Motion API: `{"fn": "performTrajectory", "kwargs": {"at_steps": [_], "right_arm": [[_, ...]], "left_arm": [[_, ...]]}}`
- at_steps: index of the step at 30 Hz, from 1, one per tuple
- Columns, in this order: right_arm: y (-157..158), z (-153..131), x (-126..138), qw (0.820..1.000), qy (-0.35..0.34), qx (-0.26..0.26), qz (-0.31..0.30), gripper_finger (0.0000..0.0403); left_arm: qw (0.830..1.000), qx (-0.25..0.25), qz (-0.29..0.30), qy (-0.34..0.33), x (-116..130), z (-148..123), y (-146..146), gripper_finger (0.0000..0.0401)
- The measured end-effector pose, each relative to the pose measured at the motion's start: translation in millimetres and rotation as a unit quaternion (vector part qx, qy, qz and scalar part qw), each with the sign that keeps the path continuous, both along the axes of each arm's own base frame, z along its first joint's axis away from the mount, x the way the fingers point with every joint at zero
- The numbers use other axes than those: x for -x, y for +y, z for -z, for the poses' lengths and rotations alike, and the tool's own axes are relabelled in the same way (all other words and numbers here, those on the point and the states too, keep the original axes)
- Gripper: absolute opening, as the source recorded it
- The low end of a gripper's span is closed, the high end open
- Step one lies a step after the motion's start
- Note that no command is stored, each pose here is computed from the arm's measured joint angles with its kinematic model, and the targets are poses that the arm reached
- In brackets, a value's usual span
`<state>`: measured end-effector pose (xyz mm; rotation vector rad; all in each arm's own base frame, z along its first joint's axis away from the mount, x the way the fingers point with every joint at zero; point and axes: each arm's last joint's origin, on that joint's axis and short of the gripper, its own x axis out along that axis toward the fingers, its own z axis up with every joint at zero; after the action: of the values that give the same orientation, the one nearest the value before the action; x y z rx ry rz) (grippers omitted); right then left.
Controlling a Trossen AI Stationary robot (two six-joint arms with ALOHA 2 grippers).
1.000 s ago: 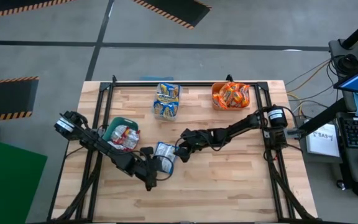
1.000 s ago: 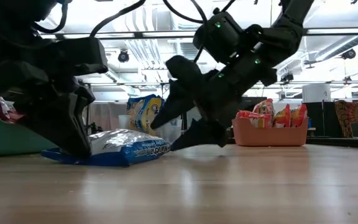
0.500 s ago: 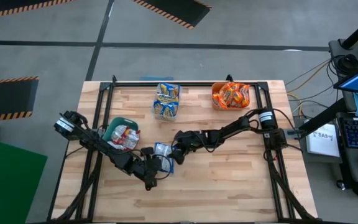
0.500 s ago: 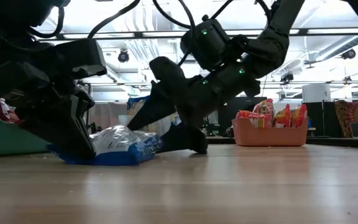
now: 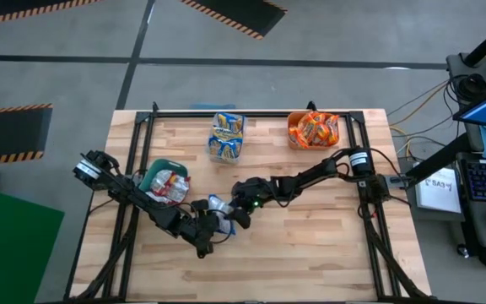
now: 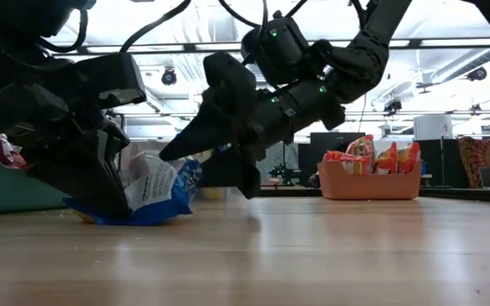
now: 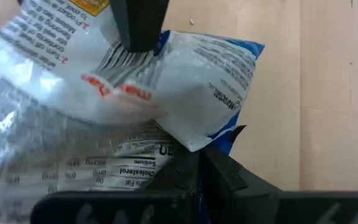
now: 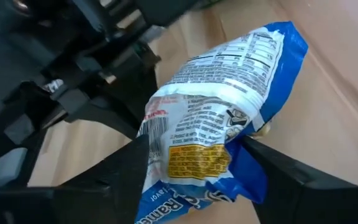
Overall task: Sort Maruchan noodles
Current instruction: Put the blue noodle pack in the transparent bin
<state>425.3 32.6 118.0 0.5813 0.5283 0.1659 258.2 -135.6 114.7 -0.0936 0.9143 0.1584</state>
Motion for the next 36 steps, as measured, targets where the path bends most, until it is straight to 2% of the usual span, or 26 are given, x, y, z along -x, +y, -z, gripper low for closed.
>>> {"fn": "performTrajectory", "kwargs": {"at_steps": [21, 30, 33, 36], "right_arm": [[-0.8, -2.7, -1.2, 0.999, -0.031, 0.041, -0.015, 0.0021], [-0.8, -11.3, 0.7, 0.996, -0.049, 0.068, -0.029, 0.0015], [-1.1, -20.6, 3.5, 0.994, -0.062, 0.079, -0.032, 0.0014], [-1.6, -31.8, 7.7, 0.992, -0.077, 0.095, -0.032, 0.0014]], "left_arm": [[1.000, 0.002, -0.002, -0.011, -1.0, -6.9, -0.2, 0.0000], [1.000, 0.002, 0.005, -0.026, 16.4, -49.8, 8.6, 0.0000], [0.998, 0.004, 0.022, -0.063, 22.5, -71.4, 10.9, 0.0000], [0.993, -0.021, 0.027, -0.113, 30.4, -93.7, 14.2, 0.0000]]}}
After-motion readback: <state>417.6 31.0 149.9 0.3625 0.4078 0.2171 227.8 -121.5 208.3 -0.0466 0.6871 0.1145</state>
